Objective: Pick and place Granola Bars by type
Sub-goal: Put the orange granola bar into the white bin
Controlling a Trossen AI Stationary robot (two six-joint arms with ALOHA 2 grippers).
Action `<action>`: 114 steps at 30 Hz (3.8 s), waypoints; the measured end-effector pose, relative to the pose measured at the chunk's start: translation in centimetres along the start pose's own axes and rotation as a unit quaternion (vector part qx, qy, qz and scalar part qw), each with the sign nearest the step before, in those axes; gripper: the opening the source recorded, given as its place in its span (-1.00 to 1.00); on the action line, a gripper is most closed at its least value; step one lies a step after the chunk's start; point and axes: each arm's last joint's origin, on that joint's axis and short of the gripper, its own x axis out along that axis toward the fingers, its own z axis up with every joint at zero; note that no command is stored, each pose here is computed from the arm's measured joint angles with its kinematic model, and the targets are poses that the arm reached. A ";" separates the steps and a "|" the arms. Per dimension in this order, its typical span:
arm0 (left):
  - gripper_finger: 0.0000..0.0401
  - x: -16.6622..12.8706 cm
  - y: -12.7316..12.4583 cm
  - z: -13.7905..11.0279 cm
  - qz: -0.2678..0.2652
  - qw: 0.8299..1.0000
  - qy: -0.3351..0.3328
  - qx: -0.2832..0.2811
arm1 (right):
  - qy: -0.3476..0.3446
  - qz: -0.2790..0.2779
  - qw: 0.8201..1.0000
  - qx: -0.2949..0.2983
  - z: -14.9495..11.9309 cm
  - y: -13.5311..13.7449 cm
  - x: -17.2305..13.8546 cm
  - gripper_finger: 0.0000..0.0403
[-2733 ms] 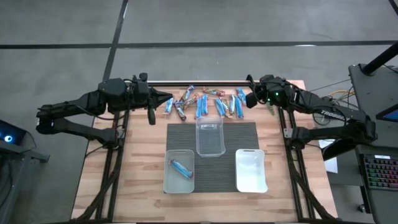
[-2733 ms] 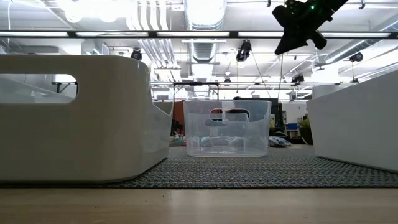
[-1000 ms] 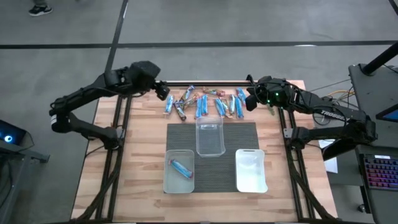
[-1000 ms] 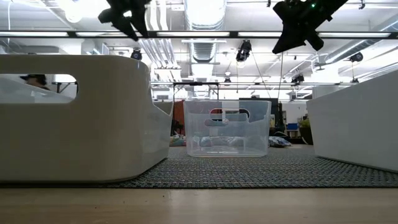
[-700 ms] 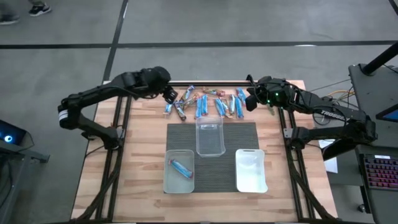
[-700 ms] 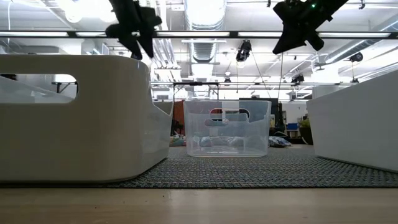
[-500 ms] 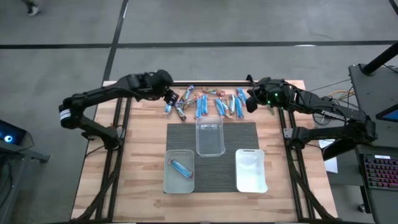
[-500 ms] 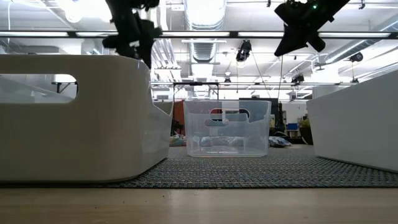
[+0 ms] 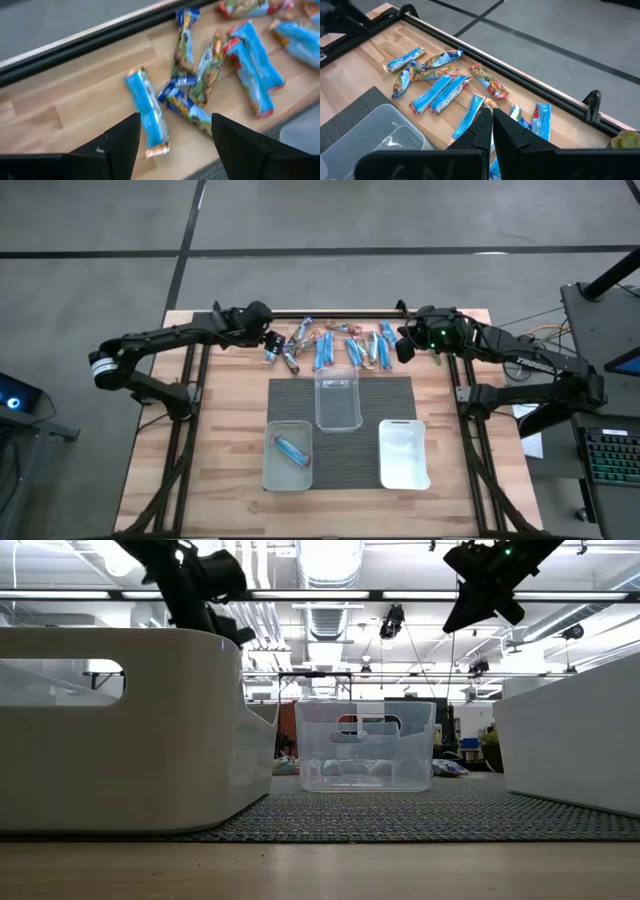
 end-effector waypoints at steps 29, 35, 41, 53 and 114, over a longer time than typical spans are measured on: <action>0.12 4.5 0.9 -5.7 0.027 0.997 -0.024 -0.065 | 0.000 0.000 1.000 0.000 0.0 0.0 0.0 -0.96; 0.12 4.9 1.1 -6.2 0.024 0.994 -0.026 -0.102 | 0.000 0.000 1.000 0.000 0.0 0.0 0.0 -0.96; 0.12 4.5 0.7 -5.5 0.003 0.994 -0.014 -0.108 | -0.001 0.000 1.000 0.000 0.0 0.0 0.0 -0.96; 0.12 6.7 -0.2 -2.9 0.043 0.995 0.062 -0.064 | 0.000 0.000 1.000 0.001 0.0 0.0 0.0 -0.96; 0.12 13.1 1.2 -1.4 0.080 0.974 0.206 -0.052 | 0.003 0.003 1.000 -0.001 -0.1 0.0 0.0 -0.96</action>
